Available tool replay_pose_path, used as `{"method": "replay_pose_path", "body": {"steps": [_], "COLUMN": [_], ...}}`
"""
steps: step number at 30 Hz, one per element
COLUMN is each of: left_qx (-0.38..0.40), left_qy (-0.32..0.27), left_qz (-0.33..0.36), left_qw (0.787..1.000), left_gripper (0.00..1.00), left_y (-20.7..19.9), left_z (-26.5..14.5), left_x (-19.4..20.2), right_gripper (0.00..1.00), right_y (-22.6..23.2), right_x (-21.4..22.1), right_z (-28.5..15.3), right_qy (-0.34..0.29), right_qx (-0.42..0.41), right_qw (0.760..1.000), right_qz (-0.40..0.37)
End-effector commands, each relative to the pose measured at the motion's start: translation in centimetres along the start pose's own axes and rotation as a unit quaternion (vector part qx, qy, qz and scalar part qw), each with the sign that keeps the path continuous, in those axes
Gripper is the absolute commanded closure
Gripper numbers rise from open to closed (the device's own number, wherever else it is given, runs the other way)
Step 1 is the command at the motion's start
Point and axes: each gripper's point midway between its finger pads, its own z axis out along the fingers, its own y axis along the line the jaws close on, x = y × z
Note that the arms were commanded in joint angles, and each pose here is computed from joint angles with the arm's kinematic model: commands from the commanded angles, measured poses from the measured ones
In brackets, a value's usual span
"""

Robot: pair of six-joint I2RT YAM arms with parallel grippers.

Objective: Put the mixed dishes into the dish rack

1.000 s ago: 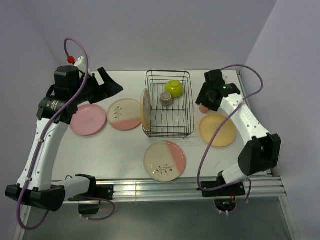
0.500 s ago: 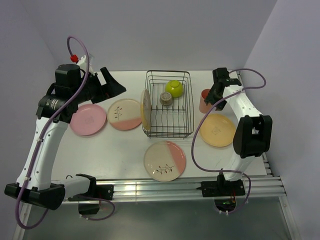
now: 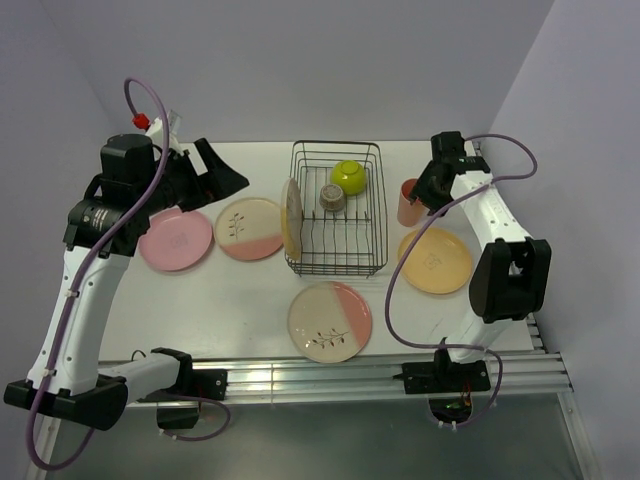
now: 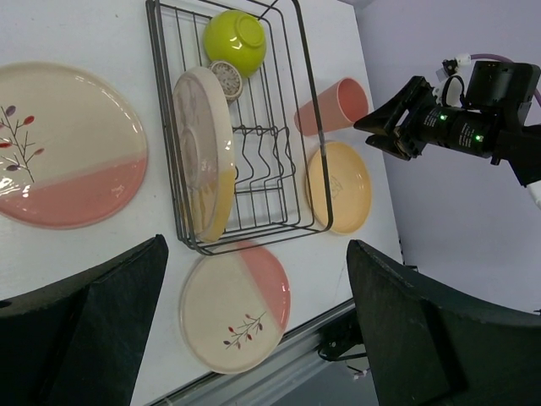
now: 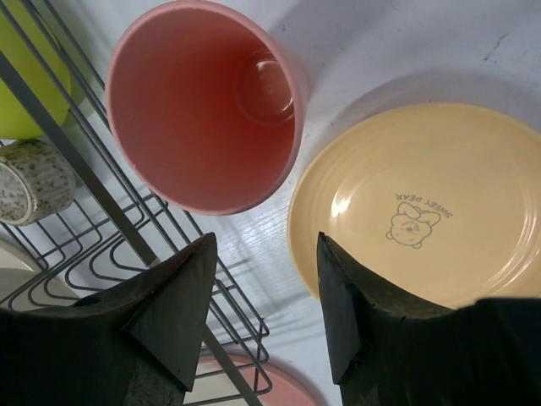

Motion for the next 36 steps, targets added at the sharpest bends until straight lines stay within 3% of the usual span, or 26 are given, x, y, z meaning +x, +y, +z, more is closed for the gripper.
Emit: {"method": "replay_pose_path", "body": {"steps": [1, 13, 14, 16, 17, 18, 20, 25, 29, 33, 35, 36], "left_qx": [0.018, 0.077, 0.082, 0.096, 0.101, 0.116, 0.134, 0.228, 0.276, 0.302, 0.29, 0.282], "left_qy": [-0.007, 0.014, 0.018, 0.022, 0.029, 0.03, 0.04, 0.052, 0.051, 0.06, 0.069, 0.072], "left_qz": [0.006, 0.011, 0.012, 0.017, 0.018, 0.022, 0.017, 0.016, 0.032, 0.046, 0.032, 0.024], "left_qw": [1.0, 0.997, 0.996, 0.995, 0.994, 0.993, 0.99, 0.972, 0.959, 0.95, 0.954, 0.956], "left_gripper": [0.07, 0.09, 0.1, 0.1, 0.1, 0.09, 0.09, 0.07, 0.06, 0.06, 0.06, 0.06], "left_y": [-1.0, -3.5, -3.7, -4.5, -4.7, -5.5, -6.2, -9.3, -10.9, -11.9, -11.6, -11.5], "left_z": [-0.3, -0.5, -0.4, -0.5, -0.2, -0.3, 0.1, 0.2, -0.1, -0.1, 0.6, 0.9], "left_x": [-0.5, -0.5, -0.5, -0.6, -0.5, -0.7, -0.7, -1.0, -1.5, -1.7, -1.5, -1.5], "right_gripper": [0.42, 0.46, 0.61, 0.81, 0.97, 1.0, 1.0, 1.0, 1.0, 1.0, 1.0, 1.0], "right_y": [0.5, 0.7, 0.7, 0.5, 0.3, 0.3, 0.3, 2.6, 5.4, 8.8, 10.0, 9.5], "right_x": [-2.4, -3.0, -2.8, -2.6, -2.7, -3.0, -3.6, -5.7, -4.7, -0.8, 1.3, 0.9], "right_z": [-0.9, 4.0, 4.2, 4.4, 4.3, 4.1, 3.0, -4.5, -10.9, -16.3, -17.8, -18.5], "right_qy": [-0.03, -0.004, 0.002, 0.004, 0.0, -0.006, -0.022, -0.082, -0.067, 0.019, 0.021, -0.013], "right_qx": [-0.011, 0.014, 0.014, 0.017, 0.02, 0.021, 0.017, -0.073, -0.182, -0.307, -0.307, -0.278], "right_qw": [0.999, 1.0, 1.0, 1.0, 1.0, 1.0, 1.0, 0.993, 0.98, 0.951, 0.95, 0.958], "right_qz": [0.017, 0.014, 0.012, 0.011, 0.01, 0.009, 0.005, 0.029, 0.041, 0.008, -0.044, -0.068]}}
